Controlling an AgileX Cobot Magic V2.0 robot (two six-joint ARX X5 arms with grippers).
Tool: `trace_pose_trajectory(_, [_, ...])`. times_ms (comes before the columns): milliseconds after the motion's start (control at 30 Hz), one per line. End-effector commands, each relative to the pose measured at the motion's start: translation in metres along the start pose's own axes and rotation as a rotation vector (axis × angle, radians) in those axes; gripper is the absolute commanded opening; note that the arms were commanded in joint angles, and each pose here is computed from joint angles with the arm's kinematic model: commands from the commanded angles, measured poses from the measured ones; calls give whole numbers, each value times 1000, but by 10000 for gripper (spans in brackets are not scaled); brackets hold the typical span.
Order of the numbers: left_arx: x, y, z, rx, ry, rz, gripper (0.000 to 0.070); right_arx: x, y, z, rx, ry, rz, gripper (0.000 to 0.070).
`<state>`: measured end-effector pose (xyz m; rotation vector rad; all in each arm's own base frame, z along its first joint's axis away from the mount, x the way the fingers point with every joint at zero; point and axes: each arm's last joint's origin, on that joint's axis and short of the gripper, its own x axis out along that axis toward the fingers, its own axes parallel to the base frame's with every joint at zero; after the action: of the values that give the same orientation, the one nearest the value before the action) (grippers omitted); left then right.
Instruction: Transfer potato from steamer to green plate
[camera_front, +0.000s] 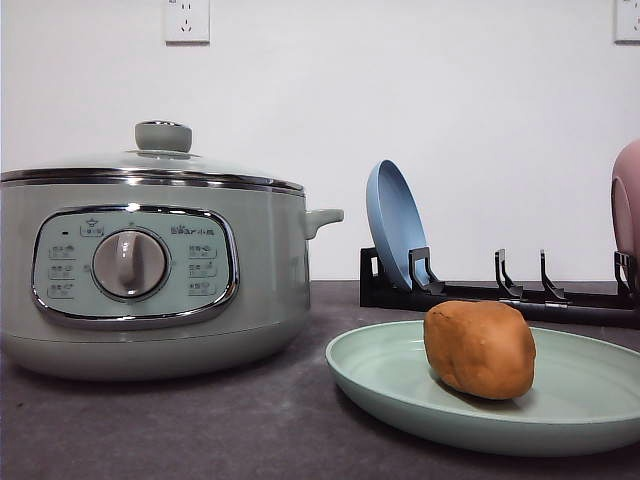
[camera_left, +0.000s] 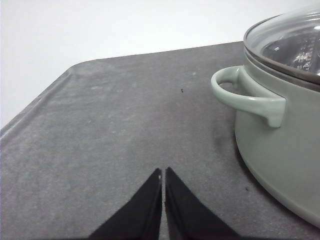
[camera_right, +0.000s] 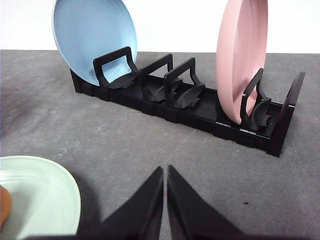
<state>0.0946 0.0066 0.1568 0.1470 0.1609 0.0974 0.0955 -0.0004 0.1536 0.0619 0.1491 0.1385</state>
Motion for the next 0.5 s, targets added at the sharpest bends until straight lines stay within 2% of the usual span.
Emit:
trace_pose_trajectory(0, [2,-1,-7,-2,26,3,3,0,0,-2,11,3,-3,0])
trace_pose_trajectory(467, [2,-1,-7,-2,26,3,3,0,0,-2,11,3,-3,0])
